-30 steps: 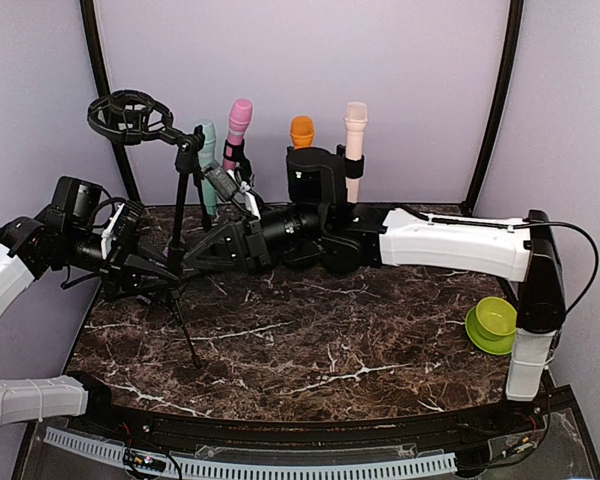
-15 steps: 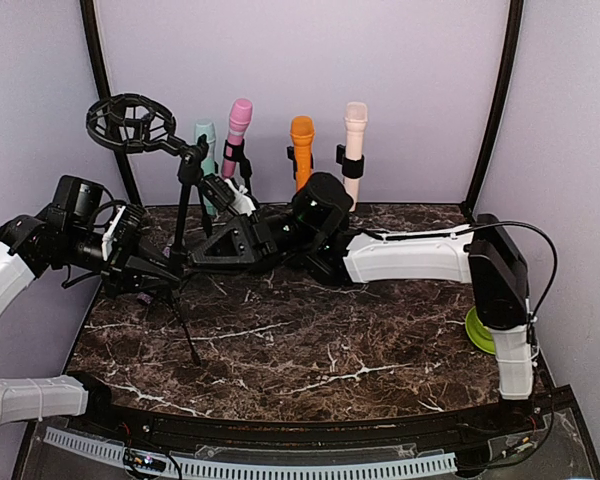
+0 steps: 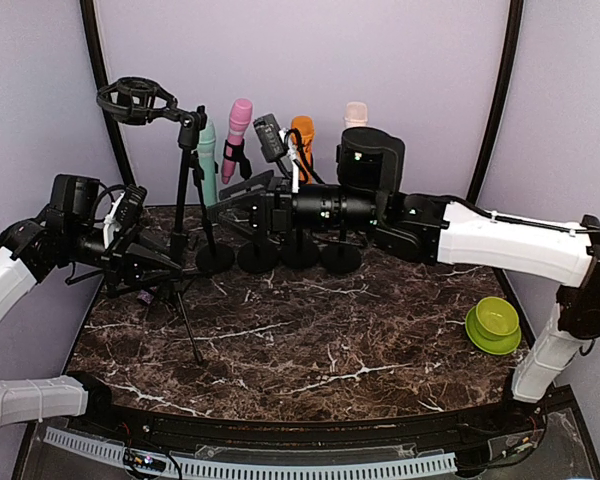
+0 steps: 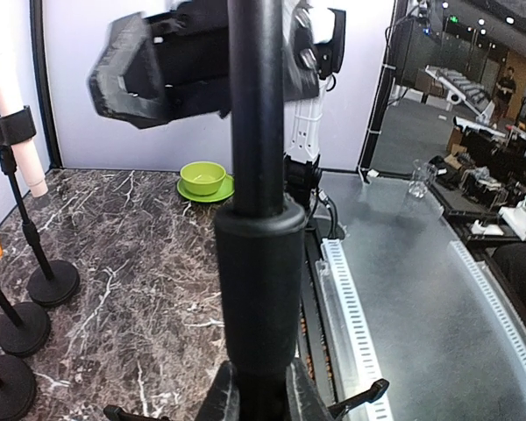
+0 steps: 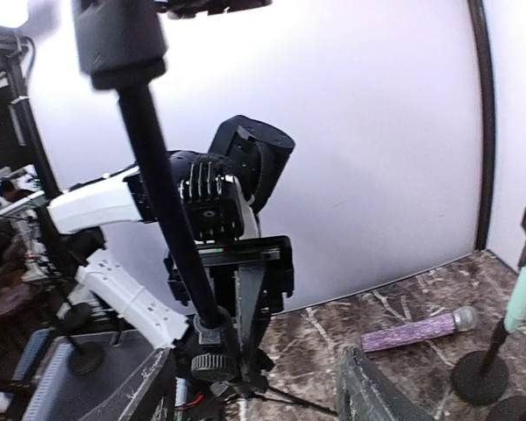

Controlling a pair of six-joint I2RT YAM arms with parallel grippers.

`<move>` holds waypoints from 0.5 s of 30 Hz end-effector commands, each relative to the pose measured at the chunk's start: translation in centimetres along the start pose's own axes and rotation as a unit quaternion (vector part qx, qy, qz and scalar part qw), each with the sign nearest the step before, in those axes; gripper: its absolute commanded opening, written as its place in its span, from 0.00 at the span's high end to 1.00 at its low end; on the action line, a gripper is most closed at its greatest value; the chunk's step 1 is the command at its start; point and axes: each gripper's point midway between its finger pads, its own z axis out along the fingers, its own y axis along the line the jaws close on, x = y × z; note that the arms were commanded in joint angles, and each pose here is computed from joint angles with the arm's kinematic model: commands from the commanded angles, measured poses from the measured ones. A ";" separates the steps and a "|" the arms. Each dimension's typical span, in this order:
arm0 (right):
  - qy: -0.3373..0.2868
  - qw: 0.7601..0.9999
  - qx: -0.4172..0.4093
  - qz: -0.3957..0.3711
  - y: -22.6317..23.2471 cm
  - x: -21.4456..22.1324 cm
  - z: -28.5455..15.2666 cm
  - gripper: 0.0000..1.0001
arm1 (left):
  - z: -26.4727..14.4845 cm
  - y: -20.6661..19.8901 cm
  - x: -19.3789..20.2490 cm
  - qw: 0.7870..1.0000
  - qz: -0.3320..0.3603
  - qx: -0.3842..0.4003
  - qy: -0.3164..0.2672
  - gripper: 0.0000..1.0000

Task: Remove the microphone from the stand
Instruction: Unscrew the knob on the stand of the microphone stand.

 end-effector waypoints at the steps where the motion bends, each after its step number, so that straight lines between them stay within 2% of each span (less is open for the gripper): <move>1: 0.052 0.971 0.150 -0.178 -2.3 3.5 0.3 0.39 | -0.3 -1.2 -1.9 0.999 0.004 0.025 -0.034 1.00; 4: 0.051 0.965 0.142 -0.212 -1.0 3.5 0.9 0.41 | -0.3 -1.3 -1.7 0.999 0.001 0.026 -0.032 1.00; 9: 0.053 0.968 0.100 -0.224 1.0 3.9 1.8 0.44 | -0.3 -1.1 -1.6 0.999 0.006 0.023 -0.029 1.00; 15: 0.054 0.962 0.108 -0.245 1.2 3.7 2.6 0.48 | -0.3 -1.1 -1.5 0.999 0.006 0.023 -0.028 1.00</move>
